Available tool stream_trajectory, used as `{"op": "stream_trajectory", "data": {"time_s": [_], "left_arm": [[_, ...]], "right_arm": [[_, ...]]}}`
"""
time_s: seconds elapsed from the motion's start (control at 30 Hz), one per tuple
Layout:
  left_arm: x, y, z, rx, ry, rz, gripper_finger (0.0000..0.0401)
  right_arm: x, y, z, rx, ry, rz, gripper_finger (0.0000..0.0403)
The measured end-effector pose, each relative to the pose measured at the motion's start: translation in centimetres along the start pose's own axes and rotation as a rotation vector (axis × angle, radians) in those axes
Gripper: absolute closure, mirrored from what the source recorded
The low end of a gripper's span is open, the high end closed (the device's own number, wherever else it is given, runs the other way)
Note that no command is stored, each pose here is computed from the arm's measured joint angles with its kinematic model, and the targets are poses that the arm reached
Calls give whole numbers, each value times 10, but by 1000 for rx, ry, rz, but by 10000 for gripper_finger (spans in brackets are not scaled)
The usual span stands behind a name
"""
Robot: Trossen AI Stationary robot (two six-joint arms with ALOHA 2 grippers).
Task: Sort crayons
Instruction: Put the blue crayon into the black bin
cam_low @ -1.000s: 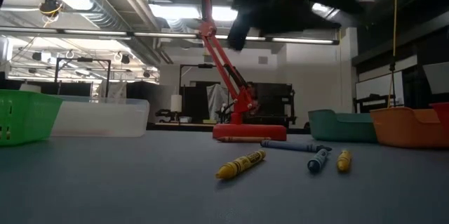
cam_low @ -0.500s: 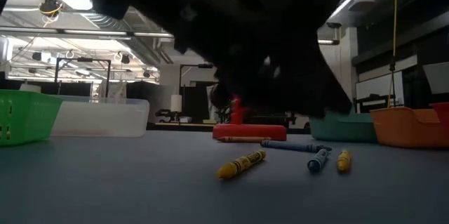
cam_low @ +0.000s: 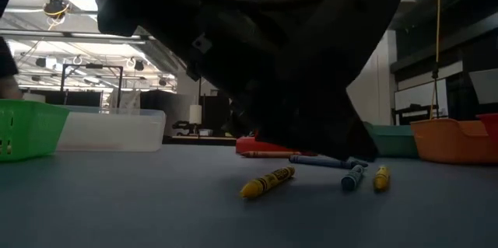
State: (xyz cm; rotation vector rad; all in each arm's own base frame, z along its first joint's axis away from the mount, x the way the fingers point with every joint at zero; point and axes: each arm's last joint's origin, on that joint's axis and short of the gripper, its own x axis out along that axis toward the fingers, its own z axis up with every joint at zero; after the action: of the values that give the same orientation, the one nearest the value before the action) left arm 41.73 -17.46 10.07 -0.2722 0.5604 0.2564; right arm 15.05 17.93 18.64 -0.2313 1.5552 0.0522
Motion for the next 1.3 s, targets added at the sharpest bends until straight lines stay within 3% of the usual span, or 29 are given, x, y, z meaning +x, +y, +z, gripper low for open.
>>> {"op": "stream_trajectory", "data": {"time_s": [0.47,0.8,1.3], "left_arm": [[0,3,-5,29,44,36,291],[4,11,0,-51,30,72,291],[3,9,7,-115,-17,47,291]], "right_arm": [[0,3,3,4,-32,27,265],[-1,9,11,14,-114,98,265],[-1,9,11,14,-114,98,265]]}}
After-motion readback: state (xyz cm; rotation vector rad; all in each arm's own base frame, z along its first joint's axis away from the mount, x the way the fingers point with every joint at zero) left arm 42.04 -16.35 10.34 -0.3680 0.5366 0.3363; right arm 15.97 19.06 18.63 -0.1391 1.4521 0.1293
